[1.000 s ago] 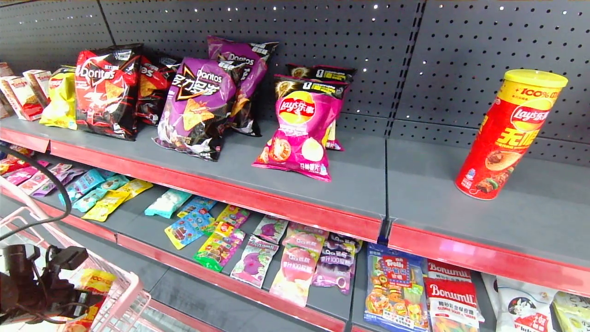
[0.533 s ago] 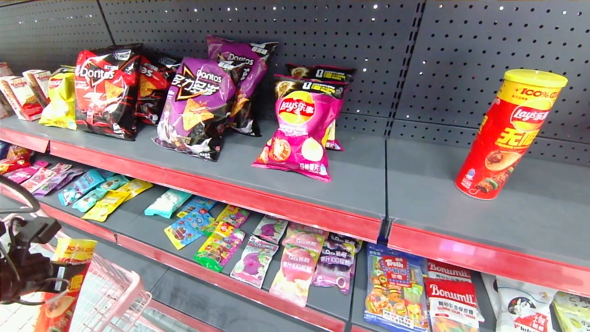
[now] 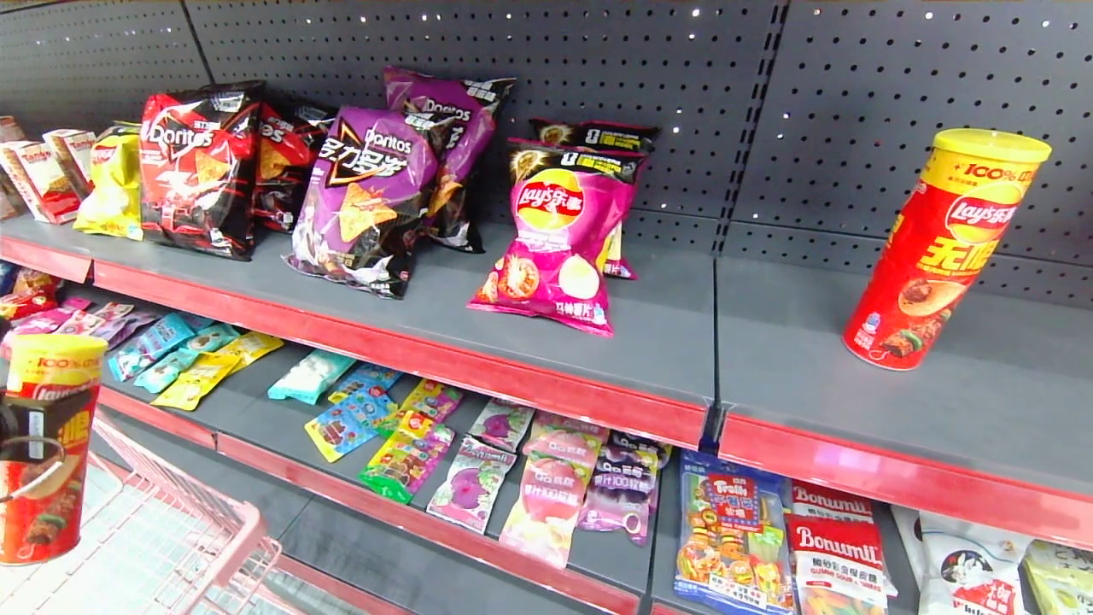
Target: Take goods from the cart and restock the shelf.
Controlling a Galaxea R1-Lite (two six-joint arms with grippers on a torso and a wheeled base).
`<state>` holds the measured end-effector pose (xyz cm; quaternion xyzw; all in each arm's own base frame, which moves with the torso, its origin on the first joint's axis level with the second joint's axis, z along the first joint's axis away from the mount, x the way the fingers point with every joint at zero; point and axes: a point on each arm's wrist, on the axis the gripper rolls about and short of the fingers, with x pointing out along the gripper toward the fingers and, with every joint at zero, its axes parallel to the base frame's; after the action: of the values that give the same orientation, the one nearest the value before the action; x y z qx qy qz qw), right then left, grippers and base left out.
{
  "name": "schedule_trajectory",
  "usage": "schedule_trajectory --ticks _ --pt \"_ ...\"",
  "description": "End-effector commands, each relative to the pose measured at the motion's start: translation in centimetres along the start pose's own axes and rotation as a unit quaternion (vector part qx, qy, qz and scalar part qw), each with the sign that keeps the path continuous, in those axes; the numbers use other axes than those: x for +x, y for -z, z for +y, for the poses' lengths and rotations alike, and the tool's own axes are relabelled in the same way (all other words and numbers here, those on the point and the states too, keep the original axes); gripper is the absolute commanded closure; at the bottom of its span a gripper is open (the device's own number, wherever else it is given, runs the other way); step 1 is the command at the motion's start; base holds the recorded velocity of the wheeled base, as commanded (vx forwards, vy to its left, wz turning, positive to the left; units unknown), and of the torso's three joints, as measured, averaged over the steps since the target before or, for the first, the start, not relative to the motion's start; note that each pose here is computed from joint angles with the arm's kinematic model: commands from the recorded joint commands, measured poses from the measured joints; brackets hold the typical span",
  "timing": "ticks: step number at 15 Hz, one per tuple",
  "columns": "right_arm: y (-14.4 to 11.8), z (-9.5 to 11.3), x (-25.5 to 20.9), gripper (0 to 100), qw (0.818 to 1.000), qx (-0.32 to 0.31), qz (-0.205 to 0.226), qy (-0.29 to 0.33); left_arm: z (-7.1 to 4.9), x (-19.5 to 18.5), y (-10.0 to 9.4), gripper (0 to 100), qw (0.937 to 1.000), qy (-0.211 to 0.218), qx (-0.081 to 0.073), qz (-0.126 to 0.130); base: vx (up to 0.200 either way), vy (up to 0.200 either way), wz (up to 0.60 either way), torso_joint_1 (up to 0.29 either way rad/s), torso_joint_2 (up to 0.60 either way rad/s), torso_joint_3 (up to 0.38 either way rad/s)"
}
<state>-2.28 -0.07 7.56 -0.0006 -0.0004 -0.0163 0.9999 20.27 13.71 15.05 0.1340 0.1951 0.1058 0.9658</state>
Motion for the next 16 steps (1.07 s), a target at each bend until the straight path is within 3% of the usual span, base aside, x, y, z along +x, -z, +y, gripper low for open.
schedule_trajectory --ticks 1,3,6,10,13,16 --pt "0.0 0.0 0.0 0 1.000 0.000 0.000 0.000 0.3 -2.9 -2.9 100 0.9973 -0.033 0.016 -0.064 0.000 0.000 0.00 0.000 0.00 0.000" --pt "0.0 0.0 0.0 0 1.000 -0.001 0.000 0.000 0.4 -5.1 -5.2 100 0.9919 -0.051 0.026 -0.113 0.000 0.000 0.00 0.000 0.00 0.000" --pt "0.0 0.0 0.0 0 1.000 0.000 0.000 0.000 -0.1 -8.0 -8.5 100 0.9857 -0.041 0.004 -0.163 0.000 0.000 0.00 0.000 0.00 0.000" --pt "0.0 0.0 0.0 0 1.000 0.000 0.000 0.000 -0.9 -11.5 -11.4 100 0.9789 -0.025 0.001 -0.203 0.000 0.000 0.00 0.000 0.00 0.000" --pt "0.0 0.0 0.0 0 1.000 0.000 0.000 0.000 -0.7 -13.0 -12.6 100 0.9727 -0.034 0.007 -0.229 0.000 0.000 0.00 0.000 0.00 0.000" --pt "0.0 0.0 0.0 0 1.000 0.000 0.000 0.000 -0.9 -13.5 -12.4 100 0.9731 -0.033 0.003 -0.228 0.000 0.000 0.00 0.000 0.00 0.000"
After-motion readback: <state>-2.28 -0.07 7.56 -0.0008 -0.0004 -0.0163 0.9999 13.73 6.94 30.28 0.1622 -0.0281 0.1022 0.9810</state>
